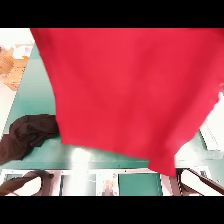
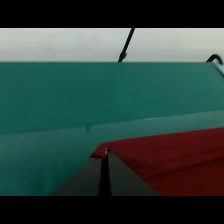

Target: Fold the shirts.

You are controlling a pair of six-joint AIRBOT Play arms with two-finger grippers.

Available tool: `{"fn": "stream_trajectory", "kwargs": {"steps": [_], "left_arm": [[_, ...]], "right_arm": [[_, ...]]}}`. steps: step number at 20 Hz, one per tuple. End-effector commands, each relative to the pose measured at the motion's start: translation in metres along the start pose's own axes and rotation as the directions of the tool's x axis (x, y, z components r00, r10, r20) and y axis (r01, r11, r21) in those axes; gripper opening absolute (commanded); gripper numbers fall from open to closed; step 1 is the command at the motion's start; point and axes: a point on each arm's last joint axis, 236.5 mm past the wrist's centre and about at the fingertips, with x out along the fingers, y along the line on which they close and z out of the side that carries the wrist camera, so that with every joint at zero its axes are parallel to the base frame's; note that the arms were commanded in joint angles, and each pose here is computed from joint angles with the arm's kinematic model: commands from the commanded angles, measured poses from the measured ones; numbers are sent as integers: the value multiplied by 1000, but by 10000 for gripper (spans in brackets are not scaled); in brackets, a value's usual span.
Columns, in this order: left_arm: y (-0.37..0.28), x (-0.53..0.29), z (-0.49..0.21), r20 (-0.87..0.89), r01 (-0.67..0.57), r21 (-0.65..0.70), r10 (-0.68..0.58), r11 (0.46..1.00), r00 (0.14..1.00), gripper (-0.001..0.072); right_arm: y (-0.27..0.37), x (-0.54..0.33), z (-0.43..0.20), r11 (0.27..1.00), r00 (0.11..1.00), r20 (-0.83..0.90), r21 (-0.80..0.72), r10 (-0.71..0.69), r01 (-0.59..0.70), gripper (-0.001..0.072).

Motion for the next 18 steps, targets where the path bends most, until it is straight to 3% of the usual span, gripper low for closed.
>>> {"fn": "stream_trajectory", "kwargs": {"steps": [1,8,12,18], "left_arm": [[76,99,-68,-130,-75,-59,66,995,989,29],[143,203,-186,-285,-93,-141,49,986,957,29],[164,222,-216,-313,-128,-164,72,978,947,29],[170,226,-244,-381,-131,-144,67,981,922,29]], "right_arm": [[-73,91,-138,991,972,-218,77,-87,106,17],[-232,145,-323,895,855,-469,250,-222,369,17],[-280,133,-351,827,834,-498,348,-236,441,16],[-280,92,-374,847,754,-644,324,-127,420,16]]}}
